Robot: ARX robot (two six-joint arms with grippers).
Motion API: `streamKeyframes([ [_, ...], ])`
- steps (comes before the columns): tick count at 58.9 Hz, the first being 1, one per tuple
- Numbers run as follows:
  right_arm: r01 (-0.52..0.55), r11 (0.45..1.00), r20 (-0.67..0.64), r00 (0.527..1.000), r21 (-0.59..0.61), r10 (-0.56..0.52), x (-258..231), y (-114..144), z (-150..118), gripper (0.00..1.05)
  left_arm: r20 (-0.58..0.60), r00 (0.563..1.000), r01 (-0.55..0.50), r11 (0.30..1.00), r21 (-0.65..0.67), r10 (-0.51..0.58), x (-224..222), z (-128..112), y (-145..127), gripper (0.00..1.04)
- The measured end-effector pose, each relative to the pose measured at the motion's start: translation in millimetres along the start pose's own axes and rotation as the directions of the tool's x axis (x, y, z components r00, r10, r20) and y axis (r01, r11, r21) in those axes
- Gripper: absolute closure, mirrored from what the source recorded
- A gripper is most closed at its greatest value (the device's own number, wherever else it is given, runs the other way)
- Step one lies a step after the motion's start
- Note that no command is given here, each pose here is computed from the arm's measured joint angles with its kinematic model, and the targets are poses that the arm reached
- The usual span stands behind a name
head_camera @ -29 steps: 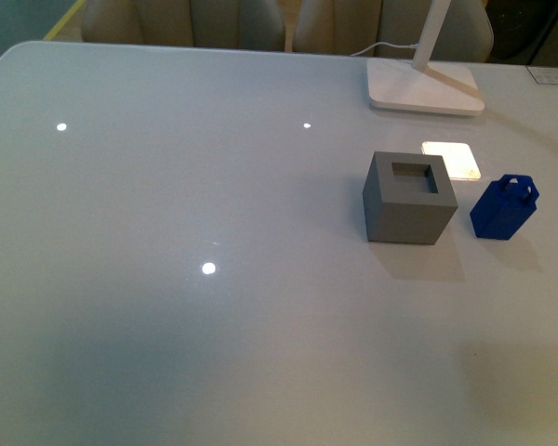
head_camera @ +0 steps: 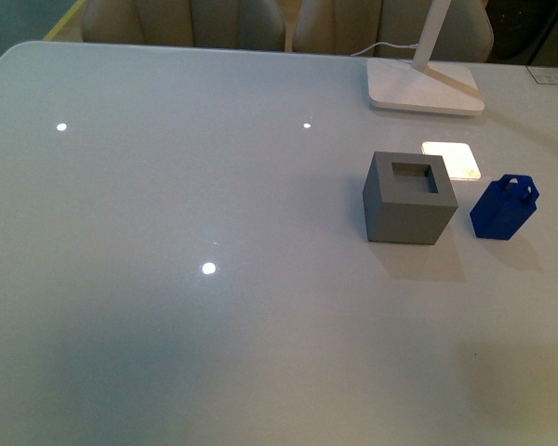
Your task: Insert blue part into gray base
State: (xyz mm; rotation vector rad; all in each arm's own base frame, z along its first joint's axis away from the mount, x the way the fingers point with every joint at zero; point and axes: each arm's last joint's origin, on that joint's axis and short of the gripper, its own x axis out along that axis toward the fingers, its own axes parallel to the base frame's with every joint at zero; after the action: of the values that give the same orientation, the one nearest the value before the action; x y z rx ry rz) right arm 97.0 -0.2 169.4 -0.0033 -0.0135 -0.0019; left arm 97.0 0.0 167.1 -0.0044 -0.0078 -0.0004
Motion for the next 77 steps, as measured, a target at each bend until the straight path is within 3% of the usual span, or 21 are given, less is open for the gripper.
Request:
streamKeyframes([
  [13, 0.000, 1.000, 0.000, 1.000, 0.000, 0.000, 0, 0, 0, 0.09, 0.000, 1.000, 0.000, 1.000, 0.000, 0.000, 0, 0, 0, 0.07],
  [16, 0.033, 0.999, -0.142, 0.989, 0.005, -0.032, 0, -1, -1, 0.09, 0.000, 1.000, 0.000, 1.000, 0.000, 0.000, 0, 0, 0, 0.07],
  [20, 0.054, 0.999, -0.422, 0.905, 0.005, -0.046, 5, -4, 1, 0.09, 0.000, 1.000, 0.000, 1.000, 0.000, 0.000, 0, 0, 0, 0.07],
  [23, 0.065, 0.998, -0.511, 0.859, 0.019, -0.046, 13, -8, 3, 0.09, 0.000, 1.000, 0.001, 1.000, 0.000, -0.001, 0, 0, 0, 0.07],
  [32, 0.113, 0.993, -0.510, 0.856, 0.024, -0.084, 59, -29, 25, 0.09, 0.000, 1.000, 0.000, 1.000, 0.000, 0.000, 0, 0, 0, 0.07],
  [39, 0.079, 0.997, -0.520, 0.851, -0.013, -0.074, 107, -43, 31, 0.09, 0.000, 1.000, 0.000, 1.000, 0.000, 0.000, 0, 0, 0, 0.07],
  [56, -0.002, 1.000, -0.721, 0.693, -0.028, -0.019, 218, -49, -39, 0.09, 0.000, 1.000, 0.000, 1.000, 0.000, 0.000, 0, 0, 0, 0.07],
  [77, 0.027, 0.999, -0.778, 0.627, -0.020, -0.033, 292, -36, -82, 0.09, 0.000, 1.000, 0.000, 1.000, 0.000, 0.000, 0, 0, 0, 0.07],
])
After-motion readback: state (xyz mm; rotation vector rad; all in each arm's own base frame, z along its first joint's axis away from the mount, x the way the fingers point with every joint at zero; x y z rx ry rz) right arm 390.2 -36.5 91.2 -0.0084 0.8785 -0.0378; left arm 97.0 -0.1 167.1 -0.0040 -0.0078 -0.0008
